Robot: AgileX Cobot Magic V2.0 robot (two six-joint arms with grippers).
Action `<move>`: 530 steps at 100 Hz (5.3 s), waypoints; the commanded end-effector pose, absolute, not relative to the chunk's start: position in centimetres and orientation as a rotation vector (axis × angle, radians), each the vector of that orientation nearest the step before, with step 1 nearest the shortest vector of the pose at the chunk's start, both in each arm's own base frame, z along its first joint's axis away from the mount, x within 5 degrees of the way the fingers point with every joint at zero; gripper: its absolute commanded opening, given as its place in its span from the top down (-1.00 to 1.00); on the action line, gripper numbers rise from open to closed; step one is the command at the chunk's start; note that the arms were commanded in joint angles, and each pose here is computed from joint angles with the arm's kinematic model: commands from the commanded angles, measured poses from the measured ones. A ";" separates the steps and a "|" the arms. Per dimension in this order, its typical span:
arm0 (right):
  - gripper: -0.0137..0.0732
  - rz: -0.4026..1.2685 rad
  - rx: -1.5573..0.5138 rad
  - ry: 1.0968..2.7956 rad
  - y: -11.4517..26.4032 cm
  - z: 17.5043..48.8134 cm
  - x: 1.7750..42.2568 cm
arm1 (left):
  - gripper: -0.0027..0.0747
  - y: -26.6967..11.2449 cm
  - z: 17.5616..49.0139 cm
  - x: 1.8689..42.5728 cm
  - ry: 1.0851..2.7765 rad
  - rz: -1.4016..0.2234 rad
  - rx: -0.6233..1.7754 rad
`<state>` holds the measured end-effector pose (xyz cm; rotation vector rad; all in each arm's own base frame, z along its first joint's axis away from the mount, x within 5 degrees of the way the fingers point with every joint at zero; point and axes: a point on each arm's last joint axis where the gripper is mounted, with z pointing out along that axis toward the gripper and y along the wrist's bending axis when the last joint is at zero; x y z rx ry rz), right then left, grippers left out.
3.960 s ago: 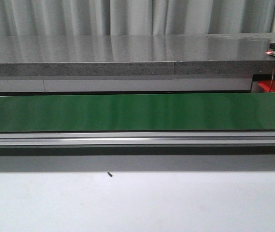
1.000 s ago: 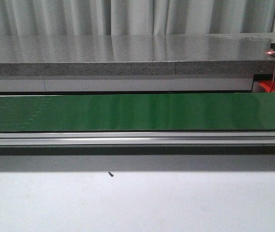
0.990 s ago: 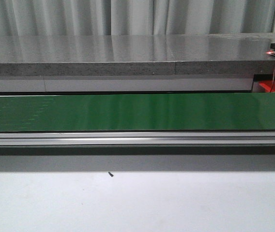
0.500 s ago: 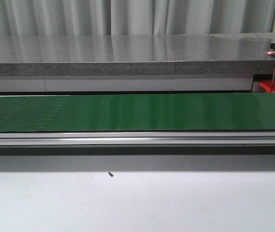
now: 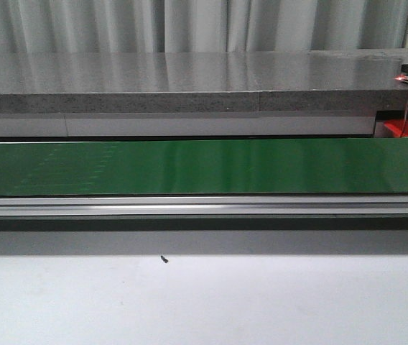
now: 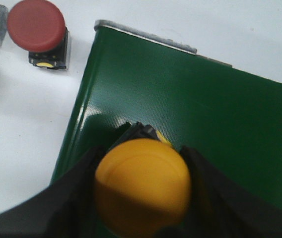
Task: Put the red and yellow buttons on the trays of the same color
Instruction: 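Close the left gripper on the yellow button and lift it, then set the yellow button on the belt's start and open the left gripper, then grasp a second yellow button with the left gripper and lift it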
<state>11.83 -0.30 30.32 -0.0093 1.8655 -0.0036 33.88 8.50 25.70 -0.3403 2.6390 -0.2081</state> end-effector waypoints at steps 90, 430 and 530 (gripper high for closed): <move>0.96 -0.026 0.005 1.770 -0.5 31.8 12.0 | -0.59 7.2 33.8 31.3 2.299 -0.209 -0.293; 0.96 -0.027 0.006 1.770 -0.5 31.8 12.0 | 0.45 9.5 27.6 33.3 2.316 -0.118 -0.411; 0.96 -0.027 0.006 1.770 -0.5 31.8 12.0 | -0.32 4.6 31.2 28.5 2.281 -0.146 -0.171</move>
